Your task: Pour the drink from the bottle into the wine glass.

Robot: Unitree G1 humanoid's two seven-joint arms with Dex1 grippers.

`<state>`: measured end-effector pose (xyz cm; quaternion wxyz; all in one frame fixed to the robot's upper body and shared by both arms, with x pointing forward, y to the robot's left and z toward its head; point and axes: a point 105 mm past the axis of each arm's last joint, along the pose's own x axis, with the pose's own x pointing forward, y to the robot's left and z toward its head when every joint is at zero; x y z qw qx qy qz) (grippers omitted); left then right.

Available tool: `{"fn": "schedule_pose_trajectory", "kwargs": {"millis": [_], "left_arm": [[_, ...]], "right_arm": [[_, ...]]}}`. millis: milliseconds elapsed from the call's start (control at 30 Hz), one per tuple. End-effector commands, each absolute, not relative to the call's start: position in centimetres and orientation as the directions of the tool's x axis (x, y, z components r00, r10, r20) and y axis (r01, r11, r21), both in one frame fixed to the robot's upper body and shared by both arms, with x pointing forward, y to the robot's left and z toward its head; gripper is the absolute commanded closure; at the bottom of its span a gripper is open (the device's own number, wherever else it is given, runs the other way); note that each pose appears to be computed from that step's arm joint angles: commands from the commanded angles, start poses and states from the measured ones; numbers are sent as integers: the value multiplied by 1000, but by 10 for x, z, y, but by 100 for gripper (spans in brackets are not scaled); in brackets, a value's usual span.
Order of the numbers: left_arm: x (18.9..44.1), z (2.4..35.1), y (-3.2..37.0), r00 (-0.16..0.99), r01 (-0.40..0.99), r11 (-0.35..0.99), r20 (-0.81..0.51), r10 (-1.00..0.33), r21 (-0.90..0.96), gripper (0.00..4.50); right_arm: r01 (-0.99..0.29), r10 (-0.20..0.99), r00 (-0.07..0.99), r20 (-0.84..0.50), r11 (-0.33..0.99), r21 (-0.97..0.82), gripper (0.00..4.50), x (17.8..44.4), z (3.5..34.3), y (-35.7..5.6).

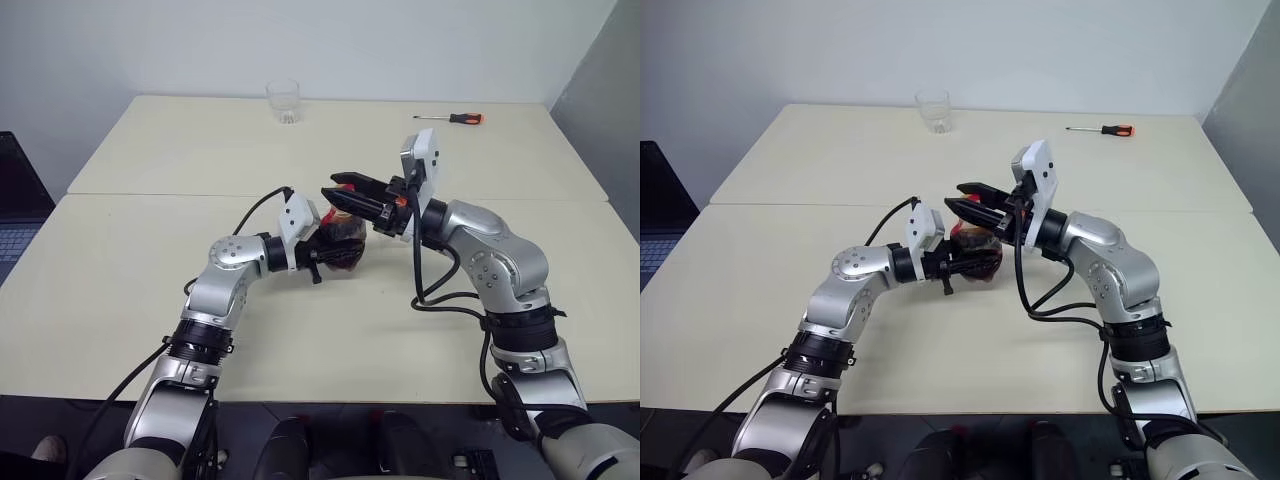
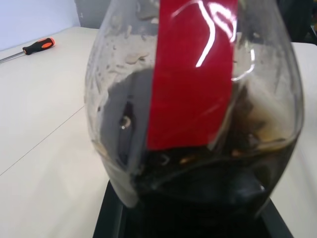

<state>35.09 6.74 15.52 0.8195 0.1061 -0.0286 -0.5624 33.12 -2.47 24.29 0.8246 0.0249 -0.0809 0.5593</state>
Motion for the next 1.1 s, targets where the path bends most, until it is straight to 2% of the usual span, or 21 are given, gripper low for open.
{"fn": "schedule_pose_trajectory", "kwargs": {"millis": [33,167,533,800,1000,1100], "left_arm": [[342,176,59,323,915,308,-14,-946,262,352],[334,177,56,300,922,289,-4,-954,256,352],[283,167,54,204,955,193,-29,-978,224,352],[266,158,61,172,963,153,-68,-983,223,352],[265,157,62,183,959,163,-66,-981,234,352],[268,158,62,188,956,168,-62,-980,239,352]], "right_arm": [[-941,937,291,192,317,-121,324,322,258,-23],[-964,967,191,170,218,-154,324,313,254,-22],[-973,994,-78,79,-58,-225,324,291,239,-18],[-959,984,-170,60,-152,-238,324,285,237,-15],[-955,984,-169,53,-150,-257,324,286,236,-14],[-959,987,-153,49,-136,-251,220,288,235,-15]]}}
